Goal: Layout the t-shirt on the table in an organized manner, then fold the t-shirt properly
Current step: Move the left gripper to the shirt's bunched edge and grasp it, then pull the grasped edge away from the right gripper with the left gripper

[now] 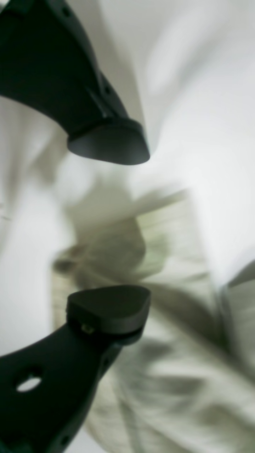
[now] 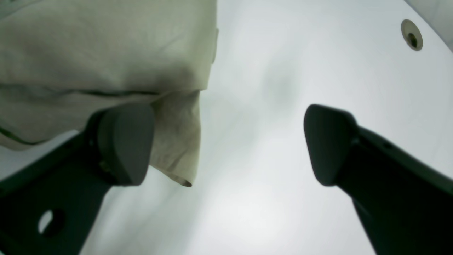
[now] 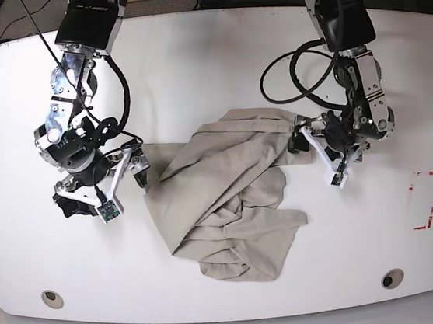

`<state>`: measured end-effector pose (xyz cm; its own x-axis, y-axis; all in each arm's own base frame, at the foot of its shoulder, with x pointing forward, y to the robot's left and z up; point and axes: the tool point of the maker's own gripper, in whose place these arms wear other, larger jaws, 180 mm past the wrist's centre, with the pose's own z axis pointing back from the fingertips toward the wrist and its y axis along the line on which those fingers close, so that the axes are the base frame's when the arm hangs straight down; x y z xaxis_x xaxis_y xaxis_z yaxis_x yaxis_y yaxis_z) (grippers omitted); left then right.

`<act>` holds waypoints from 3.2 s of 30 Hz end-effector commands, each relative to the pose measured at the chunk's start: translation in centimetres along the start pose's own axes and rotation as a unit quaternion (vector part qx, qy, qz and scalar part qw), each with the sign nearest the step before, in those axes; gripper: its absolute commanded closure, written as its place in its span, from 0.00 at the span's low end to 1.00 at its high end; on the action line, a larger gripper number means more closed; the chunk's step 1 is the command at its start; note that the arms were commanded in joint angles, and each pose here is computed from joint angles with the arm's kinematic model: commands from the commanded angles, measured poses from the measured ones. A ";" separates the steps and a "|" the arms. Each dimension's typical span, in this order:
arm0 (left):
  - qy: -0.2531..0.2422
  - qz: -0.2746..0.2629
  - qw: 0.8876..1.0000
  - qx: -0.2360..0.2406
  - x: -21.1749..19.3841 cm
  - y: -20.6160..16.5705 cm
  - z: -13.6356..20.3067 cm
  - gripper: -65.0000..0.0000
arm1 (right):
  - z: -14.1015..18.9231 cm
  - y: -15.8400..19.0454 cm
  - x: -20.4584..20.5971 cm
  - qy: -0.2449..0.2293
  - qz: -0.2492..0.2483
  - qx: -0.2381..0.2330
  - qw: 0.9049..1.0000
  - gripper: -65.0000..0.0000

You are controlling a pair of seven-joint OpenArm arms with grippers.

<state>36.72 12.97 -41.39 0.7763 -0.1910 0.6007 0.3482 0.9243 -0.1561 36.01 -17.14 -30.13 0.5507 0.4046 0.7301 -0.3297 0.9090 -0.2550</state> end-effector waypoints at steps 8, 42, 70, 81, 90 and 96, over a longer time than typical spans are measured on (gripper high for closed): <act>-0.014 0.012 0.999 -0.034 0.8 -1.9 -0.4 0.49 | 0.5 -0.8 1.9 -0.030 0.004 -0.011 0.999 0.00; -0.038 -0.063 0.993 0.088 3.1 5.7 10.4 0.99 | -3.8 -2.0 1.6 -0.004 -0.065 0.021 0.998 0.00; -0.031 -0.037 0.987 0.151 -2.2 11.5 20.1 0.99 | -14.0 5.2 9.8 -0.067 -0.232 0.234 0.942 0.00; -0.032 -0.009 0.982 0.186 -3.9 13.9 23.1 0.99 | -15.6 8.0 9.6 -0.082 -0.290 0.265 0.916 0.00; -0.015 -0.007 0.975 0.220 -6.0 15.7 25.6 0.99 | -15.8 10.5 9.7 -0.086 -0.307 0.283 0.905 0.00; 0.009 -0.013 0.972 0.236 -7.3 16.5 26.9 0.99 | -15.9 12.3 9.5 -0.081 -0.322 0.297 0.895 0.00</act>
<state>22.18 37.97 -28.72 0.8047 -0.1875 0.5632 0.0865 0.9757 0.2013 47.55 -1.17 -39.22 0.7208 -0.2137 0.6594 -0.3241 0.7370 0.5931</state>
